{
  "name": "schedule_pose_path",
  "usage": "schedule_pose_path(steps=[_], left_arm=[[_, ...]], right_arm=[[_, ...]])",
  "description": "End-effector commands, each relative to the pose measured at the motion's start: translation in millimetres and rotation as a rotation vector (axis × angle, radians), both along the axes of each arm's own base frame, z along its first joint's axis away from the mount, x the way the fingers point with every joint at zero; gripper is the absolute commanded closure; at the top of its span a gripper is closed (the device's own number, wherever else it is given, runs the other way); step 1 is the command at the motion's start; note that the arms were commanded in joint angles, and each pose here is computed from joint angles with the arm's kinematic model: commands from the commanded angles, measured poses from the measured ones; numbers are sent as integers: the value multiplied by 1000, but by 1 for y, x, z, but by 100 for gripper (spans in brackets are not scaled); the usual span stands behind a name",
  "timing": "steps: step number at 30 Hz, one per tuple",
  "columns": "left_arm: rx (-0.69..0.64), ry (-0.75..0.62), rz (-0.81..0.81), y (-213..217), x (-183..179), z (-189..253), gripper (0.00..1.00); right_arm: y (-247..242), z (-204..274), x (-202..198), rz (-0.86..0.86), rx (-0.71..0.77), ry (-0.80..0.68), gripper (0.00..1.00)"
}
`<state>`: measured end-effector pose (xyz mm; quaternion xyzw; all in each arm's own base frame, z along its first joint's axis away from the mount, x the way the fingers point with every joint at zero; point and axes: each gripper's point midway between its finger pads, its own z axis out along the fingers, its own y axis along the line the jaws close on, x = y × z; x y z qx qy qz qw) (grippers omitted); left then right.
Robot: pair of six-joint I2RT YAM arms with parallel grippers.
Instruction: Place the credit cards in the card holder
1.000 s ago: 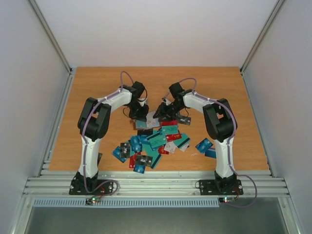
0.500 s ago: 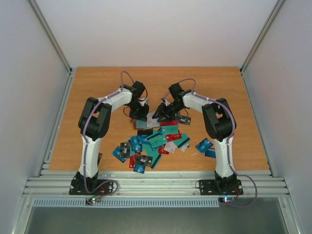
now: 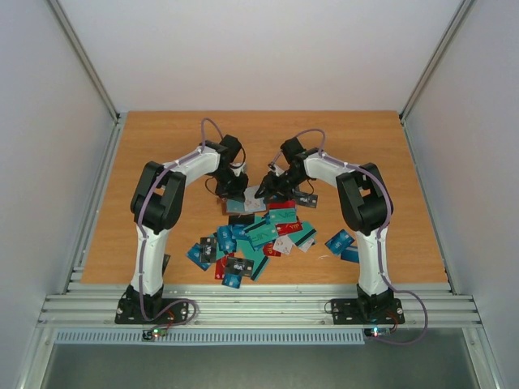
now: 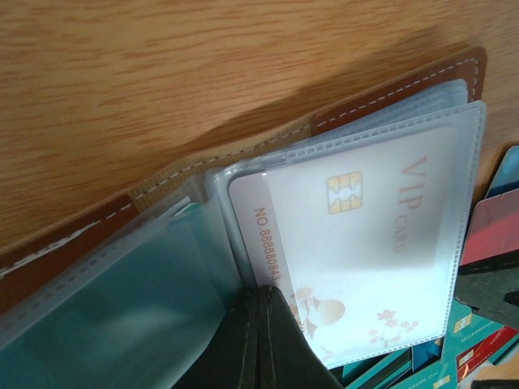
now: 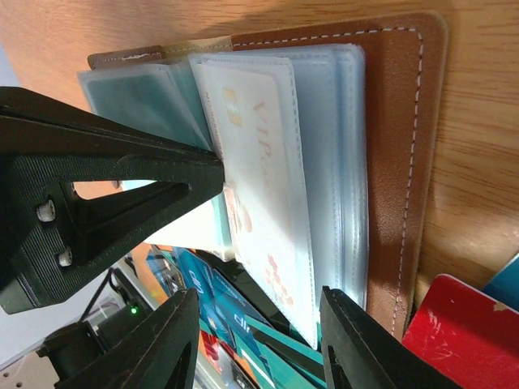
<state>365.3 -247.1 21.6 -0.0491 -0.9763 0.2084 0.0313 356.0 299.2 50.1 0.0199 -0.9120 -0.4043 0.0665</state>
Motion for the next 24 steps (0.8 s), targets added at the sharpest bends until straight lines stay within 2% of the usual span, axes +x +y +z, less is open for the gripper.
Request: schedule_pose_path(steps=[1,16,24], left_arm=[[30,26,-14,2,-1,-19,100],[7,28,-18,-2,-1,-15,100],[-37,-8,7,-8,4,11,100]], right_arm=[[4,2,3,22,15,-21,58],[17,2,6,4,82,26,58],[32,10,4,34,85,15,58]])
